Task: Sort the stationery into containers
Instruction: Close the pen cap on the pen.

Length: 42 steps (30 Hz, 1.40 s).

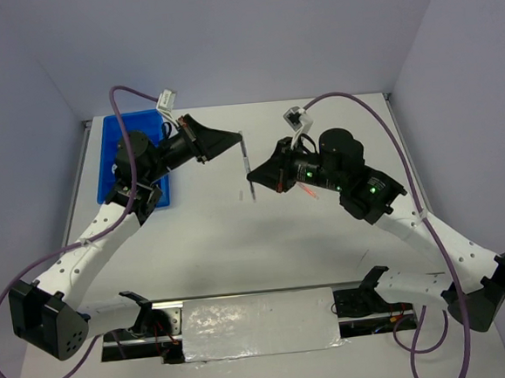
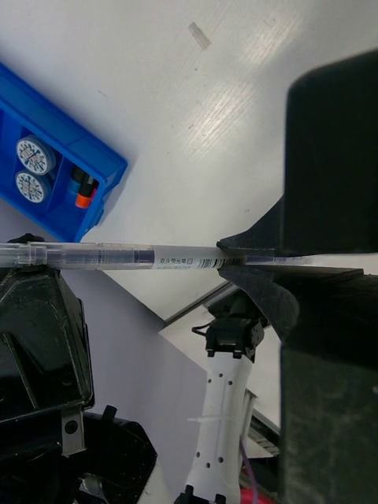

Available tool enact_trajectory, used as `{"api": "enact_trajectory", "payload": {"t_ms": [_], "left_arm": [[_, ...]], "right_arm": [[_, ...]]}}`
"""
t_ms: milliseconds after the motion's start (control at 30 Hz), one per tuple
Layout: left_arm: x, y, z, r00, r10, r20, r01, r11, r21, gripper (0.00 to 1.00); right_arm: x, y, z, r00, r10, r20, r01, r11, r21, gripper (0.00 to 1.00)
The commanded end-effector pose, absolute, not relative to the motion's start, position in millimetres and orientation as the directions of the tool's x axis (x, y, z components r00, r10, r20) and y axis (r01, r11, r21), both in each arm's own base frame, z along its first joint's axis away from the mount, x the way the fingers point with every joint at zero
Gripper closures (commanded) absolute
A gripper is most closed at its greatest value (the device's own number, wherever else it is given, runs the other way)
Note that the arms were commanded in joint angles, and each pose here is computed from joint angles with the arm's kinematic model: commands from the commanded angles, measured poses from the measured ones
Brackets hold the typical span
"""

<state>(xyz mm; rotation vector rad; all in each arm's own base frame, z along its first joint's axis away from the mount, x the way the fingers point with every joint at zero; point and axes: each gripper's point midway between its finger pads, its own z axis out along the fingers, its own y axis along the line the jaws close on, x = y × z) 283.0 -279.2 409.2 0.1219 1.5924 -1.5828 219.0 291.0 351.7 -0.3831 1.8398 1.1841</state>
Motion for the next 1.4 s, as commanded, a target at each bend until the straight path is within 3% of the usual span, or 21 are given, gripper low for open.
{"api": "enact_trajectory", "payload": {"t_ms": [0,200,267,400,433,533,700,1067,1167,1200,1300,1367], "left_arm": [[269,-283,415,-0.590,-0.443,-0.675,0.676,0.186,-0.713,1.00],[258,-289,407,-0.578,-0.321,-0.750,0.736,0.190,-0.649,1.00],[249,-290,412,-0.569,-0.300,-0.765,0.762,0.156,-0.628,0.98],[243,-285,424,-0.527,-0.313,-0.790,0.790,0.161,-0.591,0.79],[242,-284,429,-0.514,-0.318,-0.796,0.797,0.164,-0.581,0.68],[240,-282,438,-0.494,-0.329,-0.805,0.811,0.159,-0.563,0.57],[238,-285,442,-0.496,-0.338,-0.800,0.820,0.121,-0.559,0.55],[242,-289,441,-0.506,-0.350,-0.788,0.818,0.094,-0.567,0.58],[239,-291,443,-0.504,-0.344,-0.792,0.826,0.075,-0.558,0.68],[238,-292,443,-0.503,-0.340,-0.795,0.830,0.069,-0.554,0.79],[232,-296,444,-0.497,-0.318,-0.807,0.843,0.041,-0.536,0.95],[225,-296,447,-0.482,-0.306,-0.821,0.861,0.012,-0.509,0.99]], "right_arm": [[229,288,403,-0.430,0.263,-0.864,-0.718,0.481,0.503,1.00],[244,274,419,-0.295,0.245,-0.924,-0.746,0.545,0.382,1.00],[239,281,423,-0.257,0.224,-0.940,-0.797,0.502,0.337,1.00],[233,286,427,-0.230,0.222,-0.947,-0.832,0.460,0.310,1.00],[236,284,425,-0.226,0.222,-0.949,-0.824,0.476,0.307,1.00],[240,282,417,-0.245,0.192,-0.950,-0.807,0.503,0.310,1.00],[235,283,419,-0.252,0.200,-0.947,-0.814,0.486,0.320,1.00],[219,294,428,-0.264,0.204,-0.943,-0.855,0.403,0.327,1.00],[216,296,429,-0.272,0.206,-0.940,-0.863,0.381,0.333,1.00],[214,298,428,-0.279,0.206,-0.938,-0.865,0.370,0.339,1.00],[211,300,431,-0.274,0.209,-0.939,-0.877,0.347,0.333,1.00],[206,303,429,-0.275,0.189,-0.943,-0.895,0.309,0.323,0.99]]}}
